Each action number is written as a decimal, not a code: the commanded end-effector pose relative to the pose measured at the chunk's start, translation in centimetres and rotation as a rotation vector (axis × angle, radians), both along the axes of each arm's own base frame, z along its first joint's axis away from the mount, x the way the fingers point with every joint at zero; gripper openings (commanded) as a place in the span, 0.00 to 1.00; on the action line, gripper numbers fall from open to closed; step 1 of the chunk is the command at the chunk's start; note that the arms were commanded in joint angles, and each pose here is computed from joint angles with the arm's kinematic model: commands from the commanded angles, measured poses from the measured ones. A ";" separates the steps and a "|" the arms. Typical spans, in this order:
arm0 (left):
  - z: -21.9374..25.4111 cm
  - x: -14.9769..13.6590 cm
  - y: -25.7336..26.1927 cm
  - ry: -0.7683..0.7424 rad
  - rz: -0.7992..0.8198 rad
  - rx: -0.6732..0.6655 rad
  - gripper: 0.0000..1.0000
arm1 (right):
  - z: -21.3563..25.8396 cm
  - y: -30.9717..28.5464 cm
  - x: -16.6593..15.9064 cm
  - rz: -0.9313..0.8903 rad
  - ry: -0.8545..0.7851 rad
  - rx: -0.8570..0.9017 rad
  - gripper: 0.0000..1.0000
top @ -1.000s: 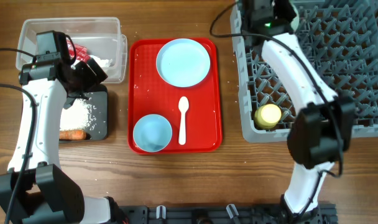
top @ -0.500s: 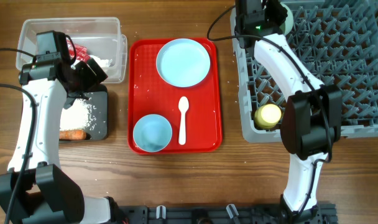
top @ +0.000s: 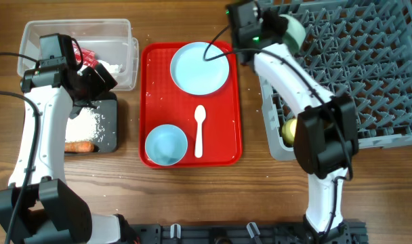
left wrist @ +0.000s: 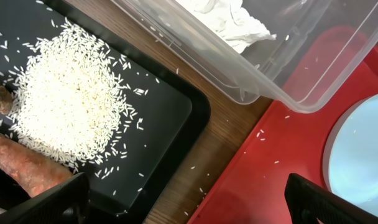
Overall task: Sort waste into correct bins and load items into the dishwasher rack
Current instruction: 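Grasp the green bowl with the right gripper and place it in the rack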
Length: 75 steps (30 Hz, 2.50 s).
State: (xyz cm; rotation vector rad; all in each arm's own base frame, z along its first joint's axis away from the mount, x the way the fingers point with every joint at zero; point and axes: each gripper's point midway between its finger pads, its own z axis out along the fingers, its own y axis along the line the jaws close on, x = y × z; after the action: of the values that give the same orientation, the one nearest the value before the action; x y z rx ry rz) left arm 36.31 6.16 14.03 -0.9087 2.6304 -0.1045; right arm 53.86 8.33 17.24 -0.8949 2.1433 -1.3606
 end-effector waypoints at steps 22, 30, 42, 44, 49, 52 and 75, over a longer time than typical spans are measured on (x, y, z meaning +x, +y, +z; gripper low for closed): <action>0.3 0.2 -0.1 -0.010 -0.003 -0.005 1.00 | 2.1 22.6 -18.1 0.099 0.640 1.522 0.82; 0.3 0.2 -0.1 -0.010 -0.003 -0.005 1.00 | -12.0 26.7 -26.9 -0.283 0.803 1.362 0.75; 0.3 0.2 -0.1 -0.010 -0.003 -0.005 1.00 | -14.8 26.2 -27.0 -0.454 0.784 1.347 0.04; 0.3 0.2 -0.1 -0.010 -0.003 -0.005 1.00 | -14.5 26.2 -26.9 -0.449 0.782 1.352 0.04; 0.3 0.2 -0.1 -0.009 -0.003 -0.005 1.00 | -6.2 21.3 -21.0 -0.356 0.479 1.382 0.04; 0.3 0.2 -0.1 -0.009 -0.003 -0.005 1.00 | 1.1 13.9 -17.6 -0.303 0.183 1.342 0.04; 0.3 0.2 -0.1 -0.010 -0.003 -0.005 1.00 | 2.7 -8.1 -15.9 -0.417 -0.276 0.177 0.04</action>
State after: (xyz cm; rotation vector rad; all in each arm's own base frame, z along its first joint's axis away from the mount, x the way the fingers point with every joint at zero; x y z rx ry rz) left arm 36.32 6.04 14.03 -0.9076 2.6323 -0.1133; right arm 37.47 -0.46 21.77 -0.1434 2.2092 -1.3927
